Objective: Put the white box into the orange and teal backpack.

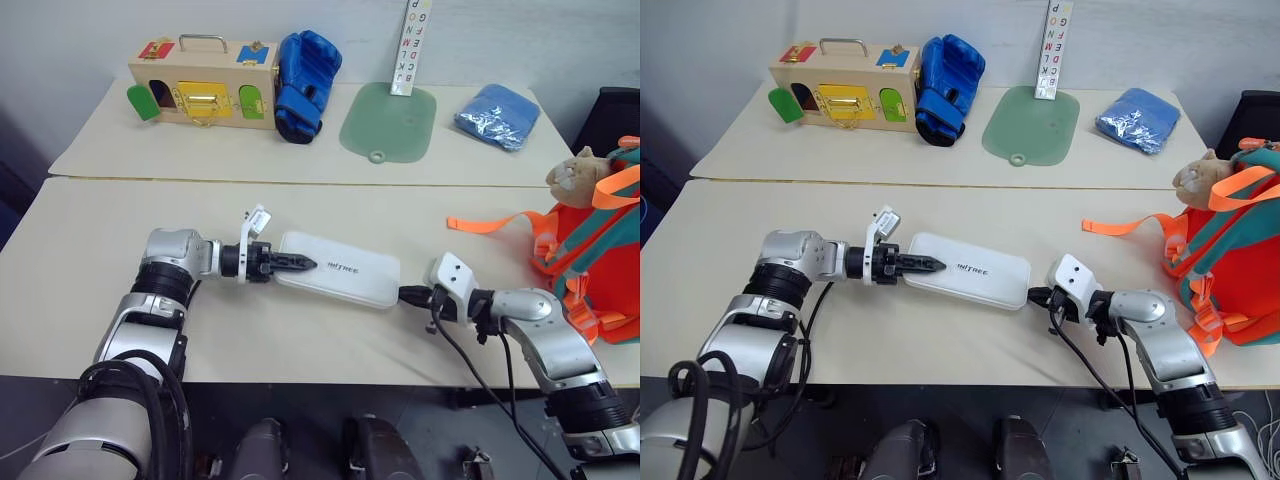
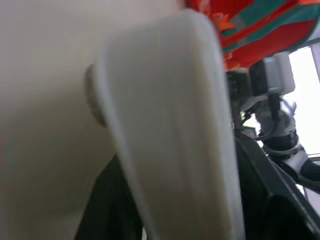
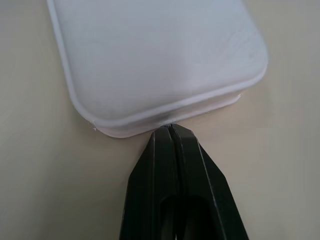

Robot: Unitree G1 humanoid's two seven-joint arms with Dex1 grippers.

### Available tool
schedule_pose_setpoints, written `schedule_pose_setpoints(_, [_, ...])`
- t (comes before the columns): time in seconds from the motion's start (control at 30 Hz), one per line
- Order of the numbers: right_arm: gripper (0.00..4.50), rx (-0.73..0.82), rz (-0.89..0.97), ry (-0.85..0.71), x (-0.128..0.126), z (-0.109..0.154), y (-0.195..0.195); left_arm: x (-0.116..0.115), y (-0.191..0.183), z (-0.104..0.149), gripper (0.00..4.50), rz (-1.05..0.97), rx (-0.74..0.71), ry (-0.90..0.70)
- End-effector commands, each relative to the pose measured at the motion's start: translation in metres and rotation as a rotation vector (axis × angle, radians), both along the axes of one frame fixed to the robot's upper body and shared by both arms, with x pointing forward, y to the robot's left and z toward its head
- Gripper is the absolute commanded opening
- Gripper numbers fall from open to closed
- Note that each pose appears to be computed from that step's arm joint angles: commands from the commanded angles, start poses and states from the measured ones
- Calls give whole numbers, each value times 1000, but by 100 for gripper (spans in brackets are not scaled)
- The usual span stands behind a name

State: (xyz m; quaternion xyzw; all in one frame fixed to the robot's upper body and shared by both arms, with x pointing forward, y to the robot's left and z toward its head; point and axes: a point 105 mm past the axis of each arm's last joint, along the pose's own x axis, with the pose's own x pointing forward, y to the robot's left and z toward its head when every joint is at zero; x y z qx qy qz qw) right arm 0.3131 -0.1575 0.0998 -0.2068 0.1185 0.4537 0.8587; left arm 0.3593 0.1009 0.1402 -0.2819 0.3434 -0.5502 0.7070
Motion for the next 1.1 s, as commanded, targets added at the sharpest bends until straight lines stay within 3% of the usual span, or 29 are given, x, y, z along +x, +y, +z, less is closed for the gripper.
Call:
schedule_pose_setpoints(0.03, [0,48,-68,-48,-2,13,-6,2,1,25,132,12,-110,-108])
schedule_pose_setpoints(0.17, [54,134,-187,1,-29,17,-24,-11,5,44,132,18,-232,-143])
schedule_pose_setpoints(0.4, [282,239,-579,-28,-92,50,-83,-33,6,64,132,101,-284,-261])
schedule_pose_setpoints(0.57, [446,244,-825,-112,-100,74,-123,-35,-2,73,132,172,-327,-310])
schedule_pose_setpoints(0.8, [449,279,-1055,-223,-61,86,-169,-40,-16,83,132,186,-336,-358])
schedule_pose_setpoints(1.0, [449,476,-1129,-236,-4,81,-186,-40,-14,85,132,213,-298,-401])
schedule_pose_setpoints(1.1, [387,482,-1127,-299,12,85,-192,-40,-9,88,132,231,-289,-417])
